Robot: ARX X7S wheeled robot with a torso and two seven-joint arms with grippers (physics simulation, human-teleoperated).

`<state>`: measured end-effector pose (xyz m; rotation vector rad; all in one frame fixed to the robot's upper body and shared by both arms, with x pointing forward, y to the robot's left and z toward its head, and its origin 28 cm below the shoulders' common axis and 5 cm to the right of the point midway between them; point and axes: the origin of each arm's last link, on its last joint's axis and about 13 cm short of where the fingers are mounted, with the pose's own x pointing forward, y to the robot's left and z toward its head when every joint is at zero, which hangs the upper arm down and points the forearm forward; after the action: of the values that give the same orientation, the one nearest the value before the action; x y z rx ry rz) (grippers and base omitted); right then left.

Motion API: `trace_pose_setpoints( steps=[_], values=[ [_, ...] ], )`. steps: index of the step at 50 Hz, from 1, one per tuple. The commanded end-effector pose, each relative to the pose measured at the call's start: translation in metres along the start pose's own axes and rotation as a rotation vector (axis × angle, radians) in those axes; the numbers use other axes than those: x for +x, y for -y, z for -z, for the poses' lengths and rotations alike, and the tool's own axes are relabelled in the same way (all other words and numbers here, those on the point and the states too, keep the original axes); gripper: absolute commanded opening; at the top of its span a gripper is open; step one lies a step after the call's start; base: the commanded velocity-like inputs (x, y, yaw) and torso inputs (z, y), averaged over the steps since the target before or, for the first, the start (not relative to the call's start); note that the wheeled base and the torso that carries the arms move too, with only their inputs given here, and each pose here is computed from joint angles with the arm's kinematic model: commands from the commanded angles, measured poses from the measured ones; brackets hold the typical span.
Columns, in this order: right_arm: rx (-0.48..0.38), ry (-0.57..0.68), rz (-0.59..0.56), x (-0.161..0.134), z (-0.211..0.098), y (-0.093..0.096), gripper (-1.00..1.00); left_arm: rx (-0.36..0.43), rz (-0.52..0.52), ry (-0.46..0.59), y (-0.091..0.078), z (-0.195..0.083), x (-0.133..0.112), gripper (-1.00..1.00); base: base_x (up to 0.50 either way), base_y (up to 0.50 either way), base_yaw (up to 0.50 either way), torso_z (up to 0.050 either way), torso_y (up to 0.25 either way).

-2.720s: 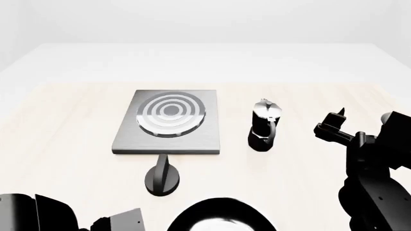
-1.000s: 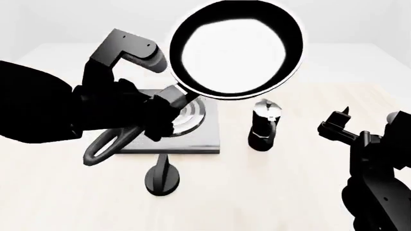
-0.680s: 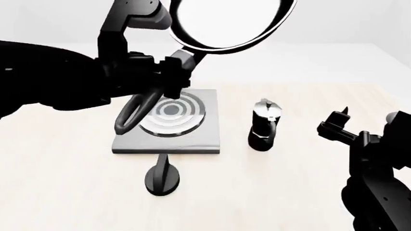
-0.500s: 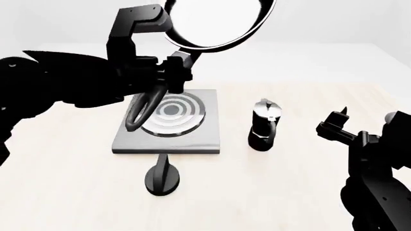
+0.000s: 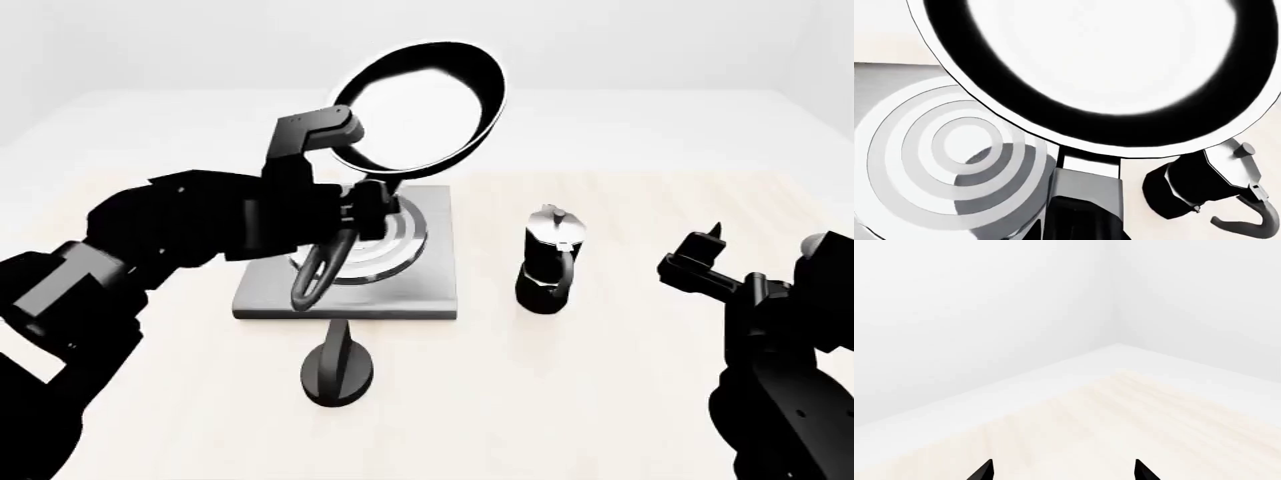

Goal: Turn on the stove and put the frying pan on it.

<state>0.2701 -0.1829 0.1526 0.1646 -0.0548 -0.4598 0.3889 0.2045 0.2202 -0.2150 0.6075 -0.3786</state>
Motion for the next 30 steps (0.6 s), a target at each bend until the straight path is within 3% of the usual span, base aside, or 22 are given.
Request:
trace_pose_setpoints(
  steps=[1, 15, 30],
  values=[
    [0.002, -0.002, 0.002, 0.001, 0.000, 0.001, 1.00, -0.118, 0.023, 0.061, -0.012, 0.002, 0.007, -1.00, 0.00, 0.00, 0.00, 0.020, 0.011],
    [0.005, -0.004, 0.002, 0.001, 0.000, 0.001, 1.00, -0.150, -0.086, 0.041, -0.022, 0.008, 0.001, -1.00, 0.00, 0.00, 0.00, 0.000, 0.001],
    [-0.007, -0.013, 0.021, 0.001, 0.001, 0.001, 1.00, -0.129, -0.084, 0.009, -0.018, 0.019, 0.000, -1.00, 0.00, 0.00, 0.00, 0.000, 0.001]
  ],
)
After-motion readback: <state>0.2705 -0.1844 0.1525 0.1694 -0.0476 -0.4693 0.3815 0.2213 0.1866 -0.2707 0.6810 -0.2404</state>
